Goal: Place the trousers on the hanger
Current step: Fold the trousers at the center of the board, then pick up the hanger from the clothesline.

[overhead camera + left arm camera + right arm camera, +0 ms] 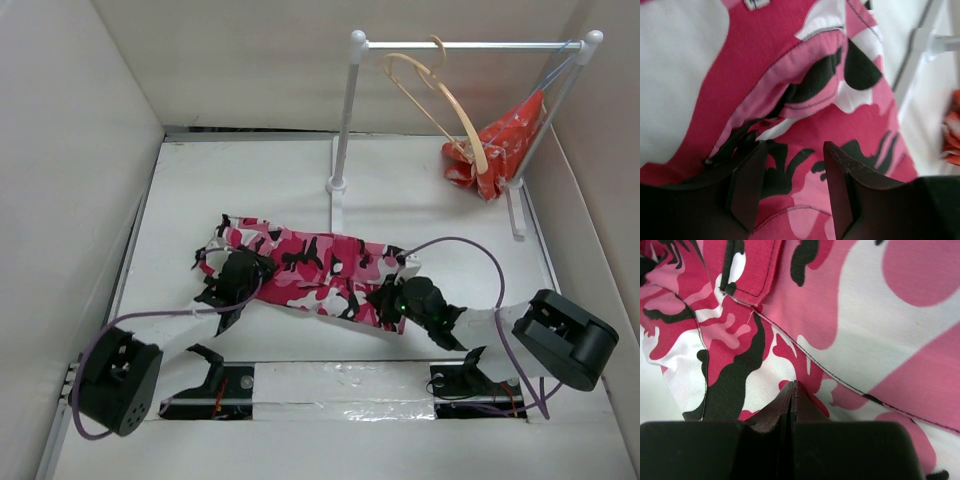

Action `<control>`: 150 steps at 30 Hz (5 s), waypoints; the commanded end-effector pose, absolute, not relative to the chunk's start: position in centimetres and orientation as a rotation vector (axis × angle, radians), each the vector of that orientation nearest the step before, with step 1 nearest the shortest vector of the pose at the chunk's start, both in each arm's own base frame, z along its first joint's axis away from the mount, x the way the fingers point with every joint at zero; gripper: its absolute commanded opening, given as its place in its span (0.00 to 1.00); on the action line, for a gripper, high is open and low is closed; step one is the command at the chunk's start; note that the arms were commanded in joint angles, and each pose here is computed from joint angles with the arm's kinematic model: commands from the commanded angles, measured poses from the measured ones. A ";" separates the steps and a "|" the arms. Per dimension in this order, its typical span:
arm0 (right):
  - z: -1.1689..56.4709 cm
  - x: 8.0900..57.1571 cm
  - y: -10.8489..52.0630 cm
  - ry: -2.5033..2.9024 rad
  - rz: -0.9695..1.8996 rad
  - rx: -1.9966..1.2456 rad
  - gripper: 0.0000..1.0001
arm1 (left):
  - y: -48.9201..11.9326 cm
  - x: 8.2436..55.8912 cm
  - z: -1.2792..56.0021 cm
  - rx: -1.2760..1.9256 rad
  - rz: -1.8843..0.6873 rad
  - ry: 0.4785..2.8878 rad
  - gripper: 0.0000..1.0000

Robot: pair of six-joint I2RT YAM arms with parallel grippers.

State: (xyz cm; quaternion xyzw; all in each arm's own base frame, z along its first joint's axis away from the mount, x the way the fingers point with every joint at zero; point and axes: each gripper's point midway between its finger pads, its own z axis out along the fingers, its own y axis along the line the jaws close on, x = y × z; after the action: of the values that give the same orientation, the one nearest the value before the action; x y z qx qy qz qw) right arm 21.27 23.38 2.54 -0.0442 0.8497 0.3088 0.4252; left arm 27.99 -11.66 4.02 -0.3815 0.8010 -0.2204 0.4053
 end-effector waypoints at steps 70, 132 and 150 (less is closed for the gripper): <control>42.9 32.1 10.6 1.483 0.264 -0.090 0.93 | -33.0 26.8 21.6 0.148 -0.905 1.779 0.11; 44.1 44.5 14.5 1.571 0.138 0.003 1.00 | -32.1 26.2 20.9 0.151 -0.931 1.789 0.15; 40.7 46.6 14.8 1.607 0.177 0.034 0.96 | -32.3 25.9 21.0 0.162 -0.951 1.784 0.15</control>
State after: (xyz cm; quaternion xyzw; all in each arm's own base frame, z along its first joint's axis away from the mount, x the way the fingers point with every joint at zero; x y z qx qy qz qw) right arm 47.27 14.81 37.15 0.0081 0.7545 0.0502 0.6543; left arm 25.90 -32.19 20.01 0.0709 0.7628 -0.3812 0.5174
